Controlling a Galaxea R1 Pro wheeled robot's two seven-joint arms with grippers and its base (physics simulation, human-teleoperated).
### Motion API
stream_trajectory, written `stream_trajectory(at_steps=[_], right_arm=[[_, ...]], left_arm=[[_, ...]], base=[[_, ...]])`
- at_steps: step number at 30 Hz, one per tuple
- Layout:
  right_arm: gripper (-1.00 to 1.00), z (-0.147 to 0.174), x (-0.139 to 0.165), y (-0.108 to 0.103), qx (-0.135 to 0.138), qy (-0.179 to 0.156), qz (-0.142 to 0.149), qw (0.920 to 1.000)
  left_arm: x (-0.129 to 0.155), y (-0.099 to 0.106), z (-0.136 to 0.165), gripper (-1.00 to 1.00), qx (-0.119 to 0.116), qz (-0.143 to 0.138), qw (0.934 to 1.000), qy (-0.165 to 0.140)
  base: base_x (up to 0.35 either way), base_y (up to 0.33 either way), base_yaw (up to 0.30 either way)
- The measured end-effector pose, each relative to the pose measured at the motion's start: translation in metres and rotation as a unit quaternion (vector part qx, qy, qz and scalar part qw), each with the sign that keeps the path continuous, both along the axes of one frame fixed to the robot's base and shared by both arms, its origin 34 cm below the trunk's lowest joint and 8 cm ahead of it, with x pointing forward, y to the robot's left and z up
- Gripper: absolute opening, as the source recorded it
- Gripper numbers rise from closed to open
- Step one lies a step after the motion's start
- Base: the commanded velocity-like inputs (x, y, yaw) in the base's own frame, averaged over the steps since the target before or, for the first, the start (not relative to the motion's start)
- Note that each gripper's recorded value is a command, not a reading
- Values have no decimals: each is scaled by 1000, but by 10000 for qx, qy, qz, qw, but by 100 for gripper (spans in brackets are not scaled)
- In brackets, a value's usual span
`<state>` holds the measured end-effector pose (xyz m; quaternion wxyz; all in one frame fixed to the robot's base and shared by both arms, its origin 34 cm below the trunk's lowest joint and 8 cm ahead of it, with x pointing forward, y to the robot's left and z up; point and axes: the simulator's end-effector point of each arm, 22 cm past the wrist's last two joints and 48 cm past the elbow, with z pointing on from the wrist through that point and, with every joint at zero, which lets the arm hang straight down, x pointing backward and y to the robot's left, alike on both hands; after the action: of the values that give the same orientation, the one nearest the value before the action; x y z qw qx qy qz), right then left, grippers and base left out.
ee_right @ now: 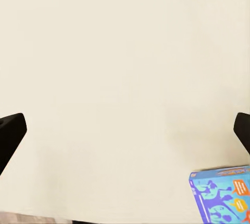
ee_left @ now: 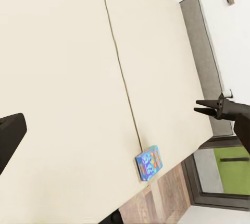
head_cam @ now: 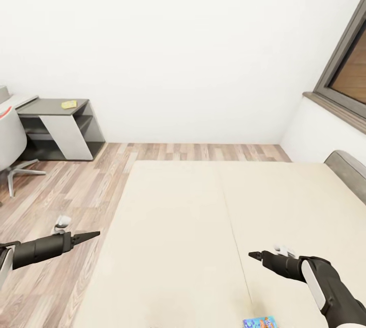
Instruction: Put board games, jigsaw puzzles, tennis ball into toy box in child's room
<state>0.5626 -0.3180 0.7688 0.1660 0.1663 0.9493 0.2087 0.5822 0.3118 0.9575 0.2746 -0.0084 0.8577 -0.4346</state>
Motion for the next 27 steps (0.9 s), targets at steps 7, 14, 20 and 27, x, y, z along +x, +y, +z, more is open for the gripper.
stream_trajectory(at_steps=[7, 14, 20, 27], right_arm=[[100, -5, -3, 0, 5, 65, -6, 10000], [100, -10, -6, -1, -3, 119, -7, 9999], [100, -14, -8, -2, -1, 171, -14, 9999], [100, -19, -11, 3, 34, 233, -3, 9997]], left_arm=[[0, -1, -6, 100, 5, 2, 10000, 58], [-1, -1, -12, 100, 7, 4, 9999, 116], [-2, -5, -17, 100, -39, 0, 9999, 166], [-2, -7, -26, 100, -13, 30, 9997, 242]], base=[[0, 0, 0], [0, 0, 0], [0, 0, 0], [0, 0, 0]])
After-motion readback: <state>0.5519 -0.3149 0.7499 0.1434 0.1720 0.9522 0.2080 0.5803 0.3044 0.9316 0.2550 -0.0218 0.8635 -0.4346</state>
